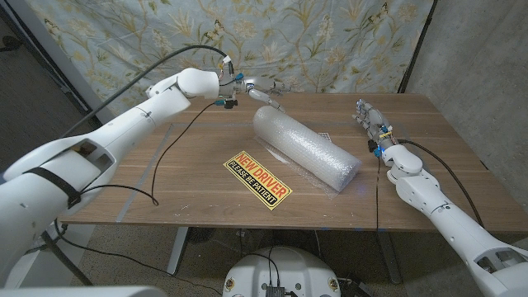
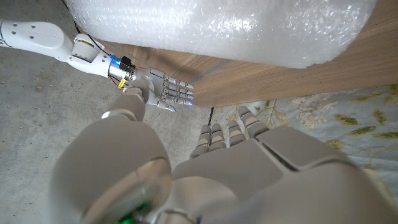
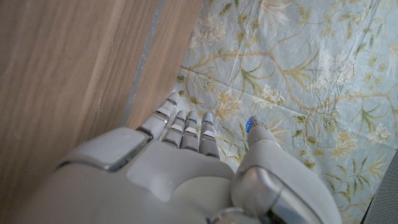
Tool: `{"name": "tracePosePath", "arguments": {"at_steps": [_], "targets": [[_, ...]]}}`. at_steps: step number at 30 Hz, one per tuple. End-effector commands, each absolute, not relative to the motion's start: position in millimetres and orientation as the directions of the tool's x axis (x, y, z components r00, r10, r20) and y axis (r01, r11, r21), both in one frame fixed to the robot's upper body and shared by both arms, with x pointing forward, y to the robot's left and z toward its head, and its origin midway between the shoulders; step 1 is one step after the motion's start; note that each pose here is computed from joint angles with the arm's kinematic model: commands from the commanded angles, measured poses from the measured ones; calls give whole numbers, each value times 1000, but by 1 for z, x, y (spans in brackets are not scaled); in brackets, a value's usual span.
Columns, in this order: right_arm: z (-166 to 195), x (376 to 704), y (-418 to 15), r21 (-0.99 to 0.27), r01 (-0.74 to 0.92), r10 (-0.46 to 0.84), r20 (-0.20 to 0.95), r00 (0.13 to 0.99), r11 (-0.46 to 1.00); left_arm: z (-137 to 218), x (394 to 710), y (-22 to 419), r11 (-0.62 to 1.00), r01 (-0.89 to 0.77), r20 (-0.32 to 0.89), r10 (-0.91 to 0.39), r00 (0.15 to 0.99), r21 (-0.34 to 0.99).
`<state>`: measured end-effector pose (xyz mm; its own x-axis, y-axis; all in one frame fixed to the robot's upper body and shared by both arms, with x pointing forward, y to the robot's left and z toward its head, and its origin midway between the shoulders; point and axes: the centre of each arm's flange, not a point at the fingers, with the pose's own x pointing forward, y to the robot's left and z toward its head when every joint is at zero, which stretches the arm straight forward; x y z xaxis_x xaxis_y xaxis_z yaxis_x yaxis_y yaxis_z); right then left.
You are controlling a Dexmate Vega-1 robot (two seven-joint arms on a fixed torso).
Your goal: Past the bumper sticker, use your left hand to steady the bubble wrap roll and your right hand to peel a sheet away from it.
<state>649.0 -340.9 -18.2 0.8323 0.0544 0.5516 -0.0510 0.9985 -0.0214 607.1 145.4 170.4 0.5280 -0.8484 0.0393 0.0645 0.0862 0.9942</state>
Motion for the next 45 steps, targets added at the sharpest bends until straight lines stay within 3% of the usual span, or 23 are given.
{"name": "tracePosePath", "arguments": {"at_steps": [1,19,45], "targets": [[-9,650,-344,-35,-26,41,546,837,999,175,597,147,-30,58,-56,-853,518,998],[-6,649,-350,-38,21,2,528,849,999,181,595,151,-120,79,-143,-832,536,990],[-8,632,-356,-51,36,-4,516,857,998,176,578,118,-320,103,-320,-758,568,942]]}}
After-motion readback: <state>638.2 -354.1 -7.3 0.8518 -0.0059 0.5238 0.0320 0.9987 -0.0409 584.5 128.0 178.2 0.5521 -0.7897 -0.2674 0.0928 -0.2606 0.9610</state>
